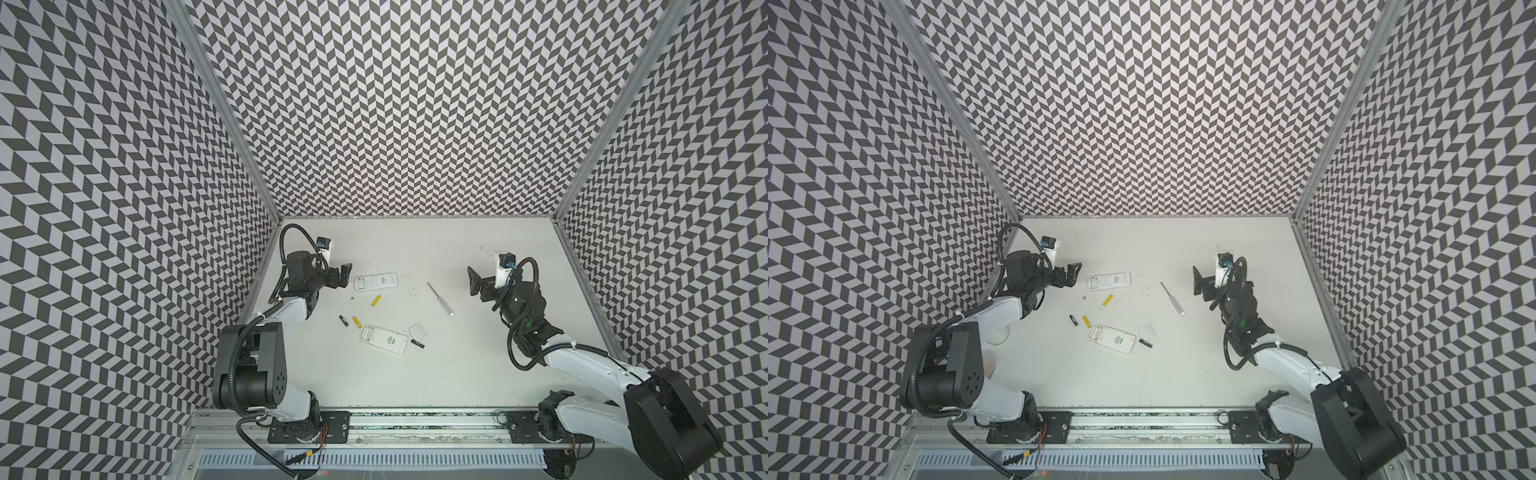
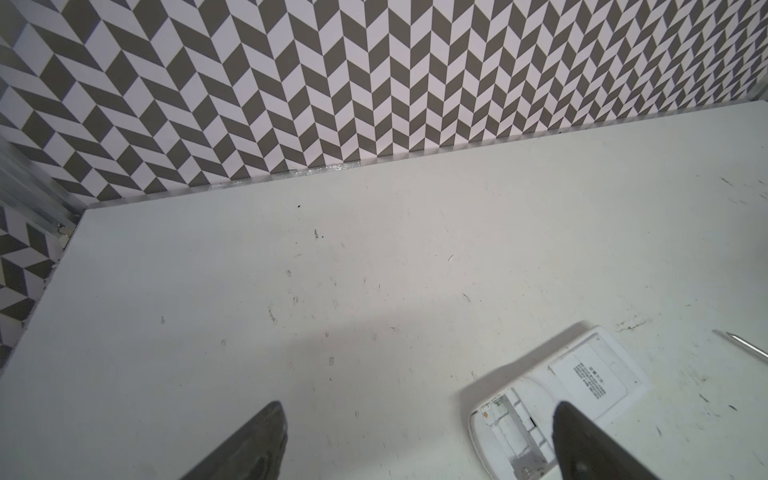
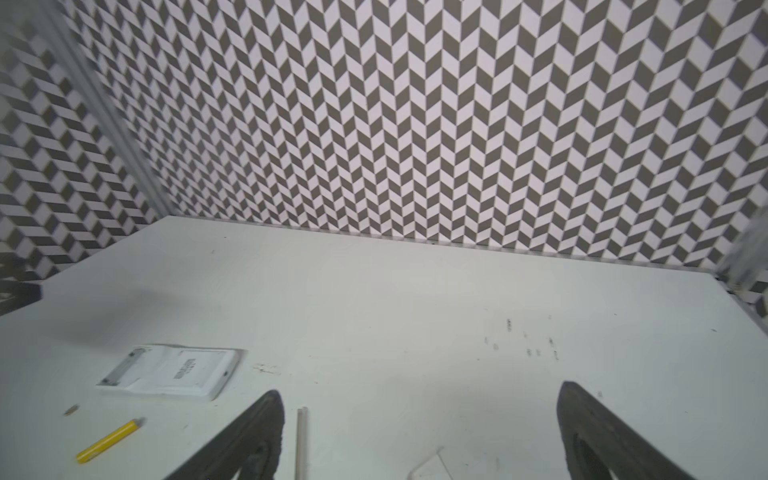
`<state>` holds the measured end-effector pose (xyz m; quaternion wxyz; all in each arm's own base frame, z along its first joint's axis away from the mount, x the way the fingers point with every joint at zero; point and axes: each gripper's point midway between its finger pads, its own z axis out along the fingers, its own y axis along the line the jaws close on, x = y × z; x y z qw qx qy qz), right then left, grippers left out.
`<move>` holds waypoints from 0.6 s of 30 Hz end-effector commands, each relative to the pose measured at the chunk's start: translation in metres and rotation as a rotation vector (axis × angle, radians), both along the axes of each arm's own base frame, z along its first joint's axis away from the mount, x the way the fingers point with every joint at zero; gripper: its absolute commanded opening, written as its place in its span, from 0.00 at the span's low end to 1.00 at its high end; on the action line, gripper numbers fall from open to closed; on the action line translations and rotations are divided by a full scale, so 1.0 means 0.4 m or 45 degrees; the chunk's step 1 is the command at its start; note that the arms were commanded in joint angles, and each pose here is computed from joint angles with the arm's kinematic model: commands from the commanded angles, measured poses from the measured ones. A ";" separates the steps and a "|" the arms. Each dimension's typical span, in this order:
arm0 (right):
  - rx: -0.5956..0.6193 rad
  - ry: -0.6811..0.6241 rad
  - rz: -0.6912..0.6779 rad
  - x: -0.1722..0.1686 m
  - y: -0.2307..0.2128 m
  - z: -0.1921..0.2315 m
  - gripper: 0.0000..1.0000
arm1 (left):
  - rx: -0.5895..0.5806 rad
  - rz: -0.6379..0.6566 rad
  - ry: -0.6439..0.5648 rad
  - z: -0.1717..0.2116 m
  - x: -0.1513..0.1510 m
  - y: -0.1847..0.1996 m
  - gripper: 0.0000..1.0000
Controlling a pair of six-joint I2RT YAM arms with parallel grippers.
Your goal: Unload the batteries from the remote control
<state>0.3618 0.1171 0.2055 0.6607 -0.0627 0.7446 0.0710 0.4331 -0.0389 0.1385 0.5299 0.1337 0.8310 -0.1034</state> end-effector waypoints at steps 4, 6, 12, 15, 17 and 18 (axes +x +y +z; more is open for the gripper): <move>-0.070 -0.058 -0.227 0.003 -0.135 -0.020 0.99 | -0.012 -0.123 -0.200 0.003 -0.018 -0.057 1.00; -0.078 -0.063 -0.279 0.000 -0.168 -0.034 0.99 | -0.014 -0.120 -0.236 -0.003 -0.027 -0.058 1.00; -0.057 -0.062 -0.370 -0.007 -0.233 -0.084 0.99 | -0.029 -0.012 -0.313 -0.001 -0.039 -0.021 1.00; -0.025 -0.100 -0.350 -0.019 -0.240 -0.097 0.99 | -0.035 0.023 -0.301 -0.003 -0.032 -0.008 1.00; -0.041 -0.107 -0.293 -0.008 -0.223 -0.094 0.99 | -0.038 0.063 -0.325 0.004 -0.039 0.003 1.00; -0.043 -0.109 -0.265 -0.004 -0.217 -0.093 0.99 | -0.043 0.077 -0.344 0.008 -0.045 0.008 1.00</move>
